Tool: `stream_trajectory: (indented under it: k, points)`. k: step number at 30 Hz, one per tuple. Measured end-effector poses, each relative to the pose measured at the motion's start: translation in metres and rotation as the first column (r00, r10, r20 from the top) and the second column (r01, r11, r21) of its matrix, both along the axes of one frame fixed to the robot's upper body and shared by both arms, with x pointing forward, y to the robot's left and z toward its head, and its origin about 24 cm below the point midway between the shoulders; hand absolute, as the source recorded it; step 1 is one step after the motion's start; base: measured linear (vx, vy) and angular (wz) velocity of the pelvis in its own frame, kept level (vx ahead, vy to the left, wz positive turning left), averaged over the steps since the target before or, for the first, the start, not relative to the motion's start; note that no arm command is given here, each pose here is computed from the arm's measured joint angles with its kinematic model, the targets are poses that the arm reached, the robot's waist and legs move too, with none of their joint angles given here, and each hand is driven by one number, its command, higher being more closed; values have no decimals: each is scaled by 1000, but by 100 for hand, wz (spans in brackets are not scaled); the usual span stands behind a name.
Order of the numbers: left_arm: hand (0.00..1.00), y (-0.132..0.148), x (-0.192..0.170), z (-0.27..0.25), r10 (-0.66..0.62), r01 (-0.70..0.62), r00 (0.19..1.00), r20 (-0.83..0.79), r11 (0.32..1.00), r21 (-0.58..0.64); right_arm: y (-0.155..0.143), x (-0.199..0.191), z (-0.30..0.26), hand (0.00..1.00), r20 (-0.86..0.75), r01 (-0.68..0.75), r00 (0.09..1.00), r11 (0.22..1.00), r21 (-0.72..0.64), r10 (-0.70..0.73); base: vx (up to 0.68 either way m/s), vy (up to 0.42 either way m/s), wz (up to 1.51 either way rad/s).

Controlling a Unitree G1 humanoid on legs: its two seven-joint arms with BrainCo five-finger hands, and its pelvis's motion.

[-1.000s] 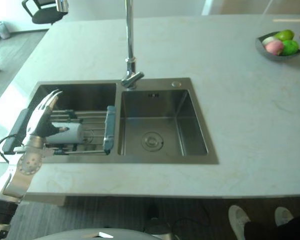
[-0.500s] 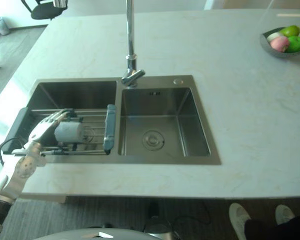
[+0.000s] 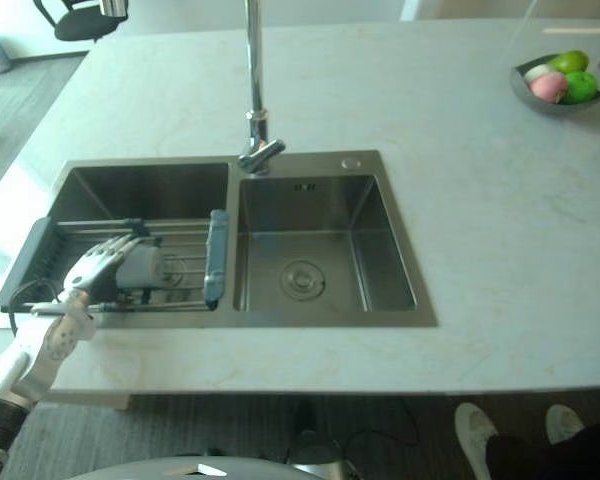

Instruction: Walk over to the sink, pick up the cup, carry it to the dishwasher, place the cup inside the dishwasher, then close the dishwasher door

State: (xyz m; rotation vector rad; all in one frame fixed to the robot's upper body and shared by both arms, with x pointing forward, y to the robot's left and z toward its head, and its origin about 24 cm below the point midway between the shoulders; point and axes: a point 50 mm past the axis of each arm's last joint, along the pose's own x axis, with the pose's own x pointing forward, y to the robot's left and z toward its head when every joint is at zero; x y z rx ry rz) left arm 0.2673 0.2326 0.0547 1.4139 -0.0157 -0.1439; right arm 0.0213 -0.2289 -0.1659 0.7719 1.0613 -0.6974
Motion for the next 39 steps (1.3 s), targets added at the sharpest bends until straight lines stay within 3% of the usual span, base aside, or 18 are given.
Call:
stream_trajectory:
  k: [8, 15, 16, 21, 31, 35, 39]
  points:
    - [0, 10, 8, -2, 109, -109, 994, 18, 994, 26, -1, 1, 0, 0, -12, -5, 1000, 1000, -17, 4, 0, 0, -1]
    - [0, 19, 12, -20, 248, -241, 964, -91, 967, 79, -1, 1, 0, 0, -24, -1, 1000, 1000, -20, 1, -30, 10, -11]
    - [100, 21, 12, -23, 257, -247, 959, -115, 964, 97, -1, 1, 0, 0, -25, -2, 1000, 1000, -20, 1, -66, -1, -10]
    - [100, 22, 14, -27, 244, -224, 956, -161, 965, 136, 0, 0, 0, 0, -29, -4, 1000, 1000, -18, 4, -23, 5, -11]
    - [100, 11, 16, -22, 70, -45, 987, -144, 984, 171, -4, 1, 1, 0, -34, -46, 998, 998, -33, 45, 24, 31, -1]
    - [100, 11, 14, -22, 34, -21, 997, -75, 985, 172, -5, 1, 1, 0, -29, -49, 998, 998, -39, 47, 10, 37, -5]
    - [100, 7, 10, -12, 42, -43, 994, 98, 999, 6, -3, 2, 1, 0, -22, -65, 998, 997, -43, 64, 19, 36, -4]
